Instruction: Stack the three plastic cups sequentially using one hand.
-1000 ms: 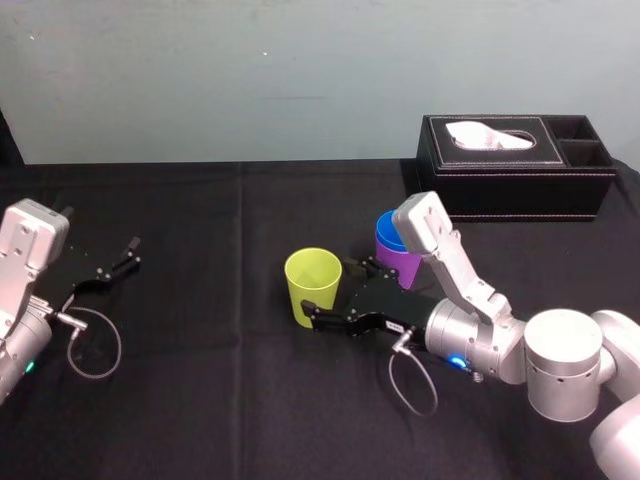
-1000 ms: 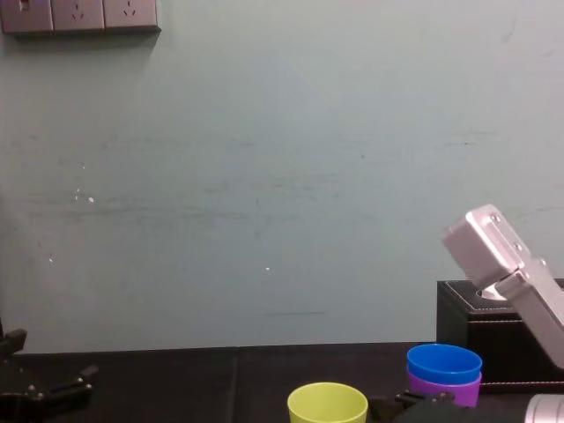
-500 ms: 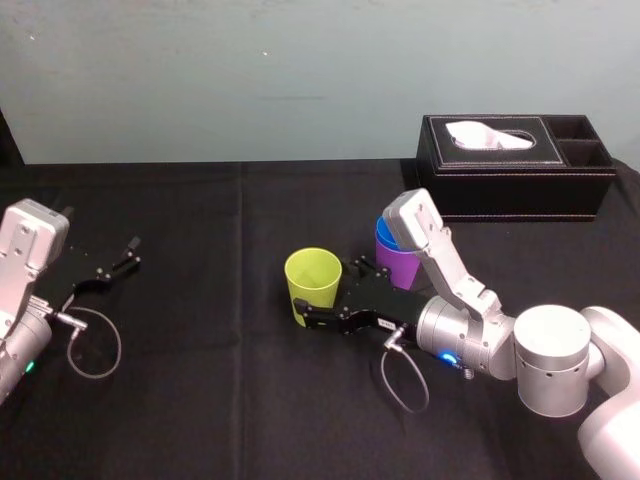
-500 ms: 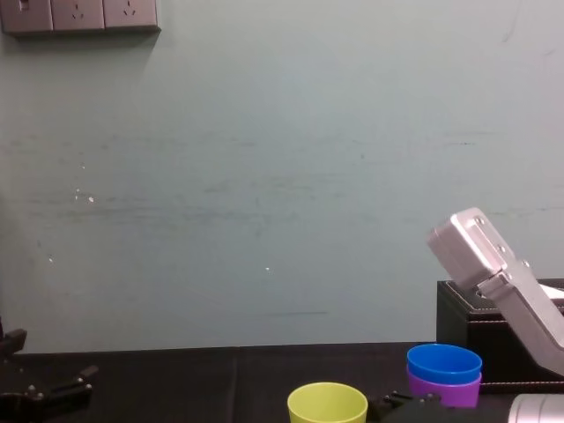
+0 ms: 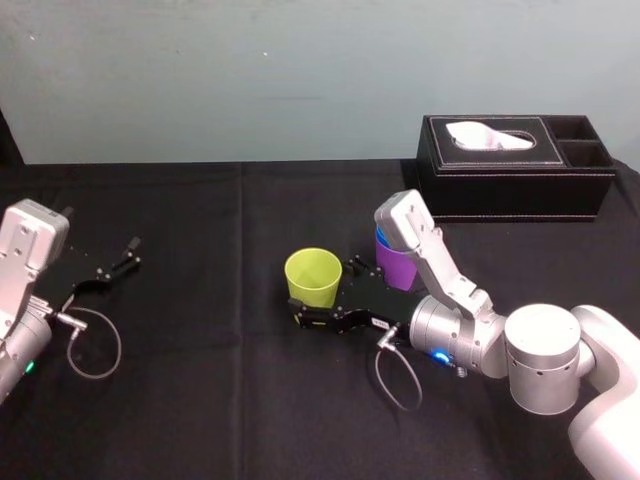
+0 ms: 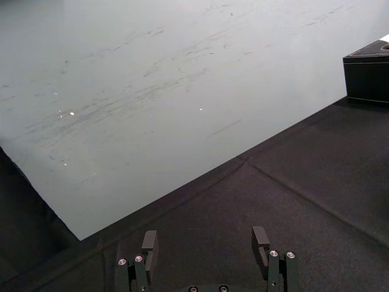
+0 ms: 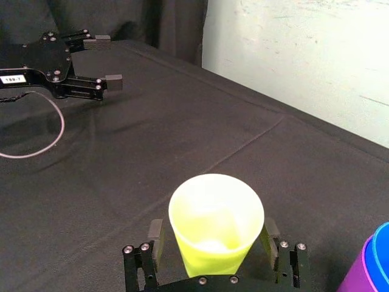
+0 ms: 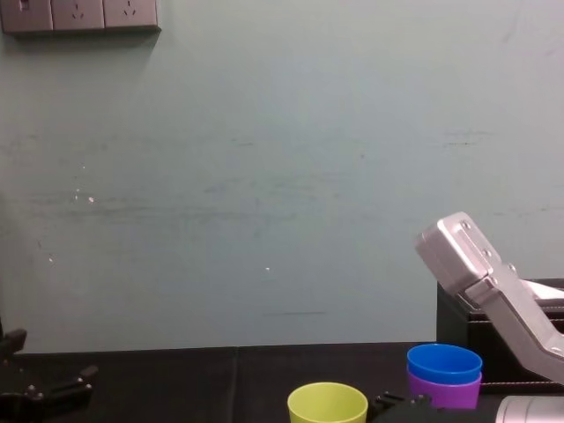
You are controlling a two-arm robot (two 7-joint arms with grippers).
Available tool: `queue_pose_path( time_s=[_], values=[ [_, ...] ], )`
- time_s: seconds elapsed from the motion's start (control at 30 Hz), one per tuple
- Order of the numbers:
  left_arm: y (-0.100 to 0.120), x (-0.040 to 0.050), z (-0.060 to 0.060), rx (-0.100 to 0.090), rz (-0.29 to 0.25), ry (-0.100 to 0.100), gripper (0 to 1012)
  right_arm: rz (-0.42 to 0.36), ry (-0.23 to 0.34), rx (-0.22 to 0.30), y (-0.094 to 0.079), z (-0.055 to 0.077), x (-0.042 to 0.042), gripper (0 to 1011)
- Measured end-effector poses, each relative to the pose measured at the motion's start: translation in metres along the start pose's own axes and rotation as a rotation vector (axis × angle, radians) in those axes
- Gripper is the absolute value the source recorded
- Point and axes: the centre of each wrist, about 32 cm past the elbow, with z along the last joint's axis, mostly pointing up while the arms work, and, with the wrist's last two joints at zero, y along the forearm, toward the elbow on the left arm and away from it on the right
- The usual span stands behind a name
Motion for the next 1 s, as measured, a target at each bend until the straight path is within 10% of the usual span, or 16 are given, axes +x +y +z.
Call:
queue_pose_path(
  time_s=[1.0],
  values=[
    [0.0000, 0.0000, 0.0000, 0.000, 0.000, 0.000, 1010, -0.001, 0.004, 0.001, -0.0014, 0.0000, 0.0003, 724]
  ],
)
